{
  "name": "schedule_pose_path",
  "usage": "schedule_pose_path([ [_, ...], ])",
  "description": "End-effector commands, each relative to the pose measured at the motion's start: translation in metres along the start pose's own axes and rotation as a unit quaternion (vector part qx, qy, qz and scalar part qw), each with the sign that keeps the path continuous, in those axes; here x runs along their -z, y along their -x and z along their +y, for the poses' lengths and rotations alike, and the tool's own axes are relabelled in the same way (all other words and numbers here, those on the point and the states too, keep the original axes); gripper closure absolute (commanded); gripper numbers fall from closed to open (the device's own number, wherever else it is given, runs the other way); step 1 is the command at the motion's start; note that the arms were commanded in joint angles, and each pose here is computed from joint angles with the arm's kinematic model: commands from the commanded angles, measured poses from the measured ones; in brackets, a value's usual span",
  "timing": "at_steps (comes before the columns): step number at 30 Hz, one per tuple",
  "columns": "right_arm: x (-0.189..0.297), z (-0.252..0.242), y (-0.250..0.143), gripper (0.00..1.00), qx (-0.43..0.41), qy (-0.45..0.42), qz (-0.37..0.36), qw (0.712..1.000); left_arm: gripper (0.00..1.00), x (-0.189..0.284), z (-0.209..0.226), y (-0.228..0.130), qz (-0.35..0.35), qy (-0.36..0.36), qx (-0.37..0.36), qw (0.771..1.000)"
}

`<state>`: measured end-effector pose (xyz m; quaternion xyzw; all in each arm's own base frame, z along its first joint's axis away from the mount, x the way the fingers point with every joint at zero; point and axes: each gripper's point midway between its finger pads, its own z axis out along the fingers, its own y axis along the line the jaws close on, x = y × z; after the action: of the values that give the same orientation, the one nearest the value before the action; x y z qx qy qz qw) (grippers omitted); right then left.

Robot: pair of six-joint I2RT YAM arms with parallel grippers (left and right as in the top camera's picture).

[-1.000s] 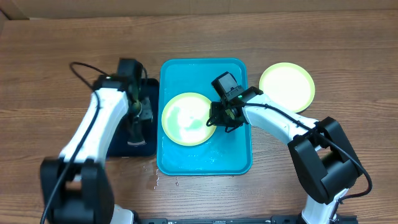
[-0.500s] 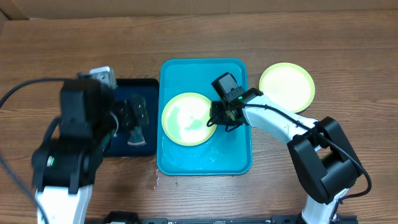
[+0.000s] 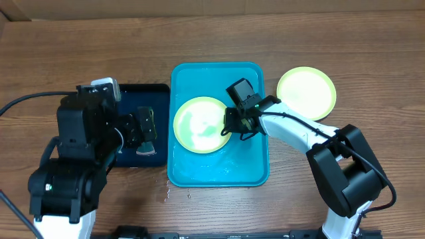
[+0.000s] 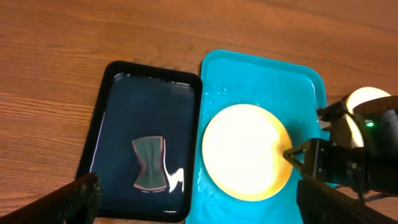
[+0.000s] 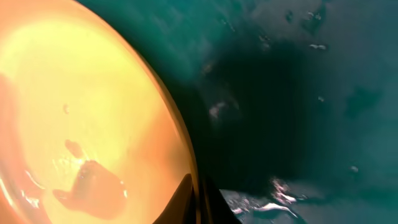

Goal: Clean dirty plates on tray and stack at the side

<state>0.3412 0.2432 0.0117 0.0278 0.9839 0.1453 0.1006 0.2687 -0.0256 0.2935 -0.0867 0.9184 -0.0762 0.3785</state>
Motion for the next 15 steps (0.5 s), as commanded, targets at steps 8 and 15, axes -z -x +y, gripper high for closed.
schedule_pose_path([
  [8,0.076,0.025,0.075,0.96,-0.021,0.023,-0.062,0.998,0.00,-0.026,0.001,-0.002,0.041,0.009,-0.003,0.999],
  [15,0.085,0.070,0.086,0.96,0.010,0.064,-0.107,0.992,0.00,-0.051,0.003,-0.009,0.080,0.021,-0.003,0.997],
])
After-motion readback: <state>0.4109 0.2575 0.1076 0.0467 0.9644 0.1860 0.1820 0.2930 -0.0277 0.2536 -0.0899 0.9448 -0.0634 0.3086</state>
